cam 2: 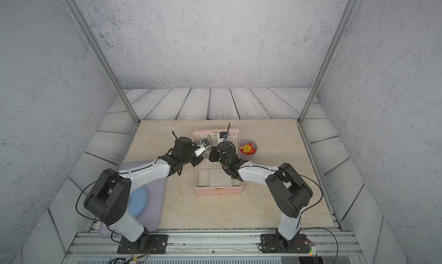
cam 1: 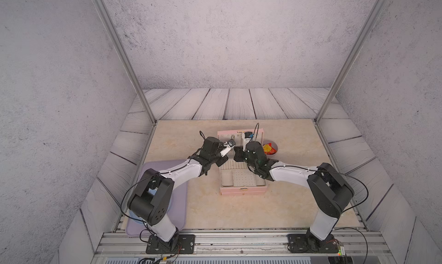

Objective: Put jewelry chain into jewelry box
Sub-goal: Adjust the necklace at the jewelry box clasp.

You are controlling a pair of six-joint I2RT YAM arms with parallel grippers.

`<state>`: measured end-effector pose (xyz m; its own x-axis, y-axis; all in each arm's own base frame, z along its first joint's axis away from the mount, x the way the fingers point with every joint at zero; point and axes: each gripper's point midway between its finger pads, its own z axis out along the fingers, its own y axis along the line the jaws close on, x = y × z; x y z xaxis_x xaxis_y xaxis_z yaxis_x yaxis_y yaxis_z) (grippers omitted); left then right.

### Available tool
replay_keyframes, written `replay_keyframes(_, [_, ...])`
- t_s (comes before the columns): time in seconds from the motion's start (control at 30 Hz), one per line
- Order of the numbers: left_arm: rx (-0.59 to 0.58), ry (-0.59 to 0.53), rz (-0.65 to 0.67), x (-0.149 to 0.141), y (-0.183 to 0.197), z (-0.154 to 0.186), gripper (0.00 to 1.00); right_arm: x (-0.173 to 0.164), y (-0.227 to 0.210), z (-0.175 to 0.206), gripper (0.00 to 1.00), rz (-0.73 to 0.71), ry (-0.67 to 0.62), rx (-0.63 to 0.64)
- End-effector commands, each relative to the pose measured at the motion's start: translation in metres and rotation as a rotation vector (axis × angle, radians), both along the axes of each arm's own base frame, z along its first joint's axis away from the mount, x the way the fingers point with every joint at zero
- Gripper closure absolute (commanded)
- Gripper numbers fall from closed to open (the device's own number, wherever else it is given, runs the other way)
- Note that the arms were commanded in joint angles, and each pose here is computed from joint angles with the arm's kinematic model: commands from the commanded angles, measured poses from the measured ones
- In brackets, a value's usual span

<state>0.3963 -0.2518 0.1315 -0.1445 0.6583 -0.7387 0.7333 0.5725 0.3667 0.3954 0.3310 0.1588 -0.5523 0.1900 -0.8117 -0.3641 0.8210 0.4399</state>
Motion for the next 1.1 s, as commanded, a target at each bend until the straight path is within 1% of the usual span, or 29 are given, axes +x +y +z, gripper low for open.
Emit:
replay_keyframes(0.0, [0.032,0.054,0.001,-0.006,0.008,-0.013,1.00,0.004,0.000,0.051,1.00,0.002,-0.142,0.064])
replay_keyframes(0.1, [0.036,0.057,-0.007,-0.008,0.007,-0.014,1.00,0.004,0.000,0.057,1.00,0.005,-0.166,0.066])
replay_keyframes(0.27, [0.030,0.053,-0.020,-0.013,0.006,-0.010,1.00,0.003,-0.001,0.067,1.00,0.009,-0.219,0.105])
replay_keyframes(0.4, [0.037,0.054,-0.025,-0.014,0.006,-0.012,1.00,-0.001,-0.001,0.077,1.00,0.027,-0.253,0.111])
replay_keyframes(0.53, [0.034,0.057,-0.033,-0.016,0.005,-0.011,1.00,-0.001,-0.002,0.079,1.00,0.028,-0.273,0.094])
replay_keyframes(0.63, [0.025,0.057,-0.039,-0.017,0.003,-0.009,1.00,-0.001,-0.002,0.075,1.00,0.029,-0.268,0.085])
replay_keyframes(0.9, [0.005,0.057,-0.049,-0.019,0.001,-0.006,1.00,-0.001,-0.005,0.046,1.00,0.020,-0.256,0.055])
replay_keyframes(1.07, [0.003,0.061,-0.057,-0.021,0.000,-0.005,1.00,0.001,-0.004,0.044,1.00,0.022,-0.285,0.049])
